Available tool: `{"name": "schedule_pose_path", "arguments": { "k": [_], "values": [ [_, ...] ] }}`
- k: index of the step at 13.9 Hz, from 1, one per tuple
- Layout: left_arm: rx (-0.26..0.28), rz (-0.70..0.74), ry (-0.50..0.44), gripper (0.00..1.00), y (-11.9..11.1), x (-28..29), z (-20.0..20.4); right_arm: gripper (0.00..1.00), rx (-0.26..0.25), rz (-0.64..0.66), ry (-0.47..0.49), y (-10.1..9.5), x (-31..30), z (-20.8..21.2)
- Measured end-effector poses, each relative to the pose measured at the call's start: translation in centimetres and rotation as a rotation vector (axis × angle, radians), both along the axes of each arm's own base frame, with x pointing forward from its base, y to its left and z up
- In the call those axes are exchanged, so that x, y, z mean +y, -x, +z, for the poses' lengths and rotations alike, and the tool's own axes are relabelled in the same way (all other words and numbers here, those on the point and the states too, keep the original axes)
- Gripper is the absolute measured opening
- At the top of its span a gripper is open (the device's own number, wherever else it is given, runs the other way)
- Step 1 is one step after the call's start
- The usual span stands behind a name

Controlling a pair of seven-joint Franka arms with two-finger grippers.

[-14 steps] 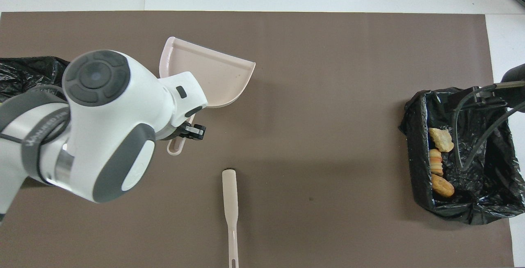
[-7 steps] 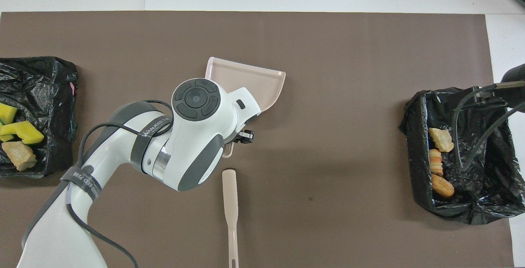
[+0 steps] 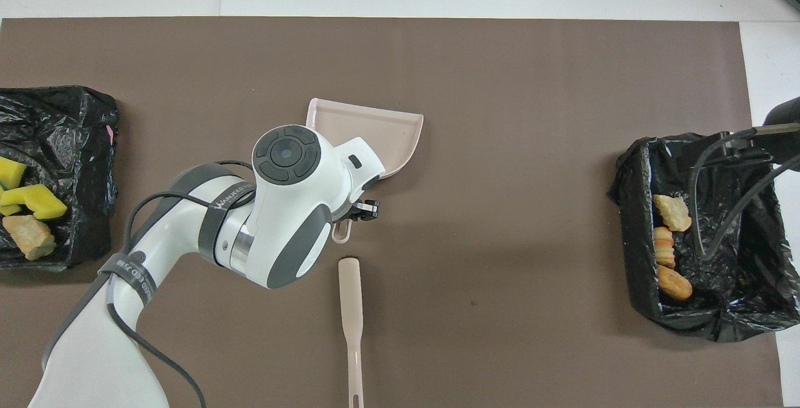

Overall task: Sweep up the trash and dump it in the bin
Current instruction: 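Bring the empty dustpan back and set it mid-table with the left gripper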

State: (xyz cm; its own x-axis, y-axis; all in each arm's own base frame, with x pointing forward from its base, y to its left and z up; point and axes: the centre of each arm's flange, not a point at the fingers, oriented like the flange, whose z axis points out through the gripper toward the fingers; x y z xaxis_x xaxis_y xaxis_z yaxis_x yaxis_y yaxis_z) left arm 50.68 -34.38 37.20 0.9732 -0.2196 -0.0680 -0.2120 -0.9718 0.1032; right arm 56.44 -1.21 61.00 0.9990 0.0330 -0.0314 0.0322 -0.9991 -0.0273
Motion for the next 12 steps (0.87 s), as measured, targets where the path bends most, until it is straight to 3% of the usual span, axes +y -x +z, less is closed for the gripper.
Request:
{"name": "schedule_pose_path", "arguments": {
  "k": [8,12],
  "values": [
    [0.003,0.137,-0.001,0.32,1.3,-0.6,-1.4,1.0,0.0,0.0,0.0,0.0,0.0,0.0],
    [0.002,0.114,0.0,0.33,1.4,-0.6,-1.5,1.0,0.0,0.0,0.0,0.0,0.0,0.0]
  ]
}}
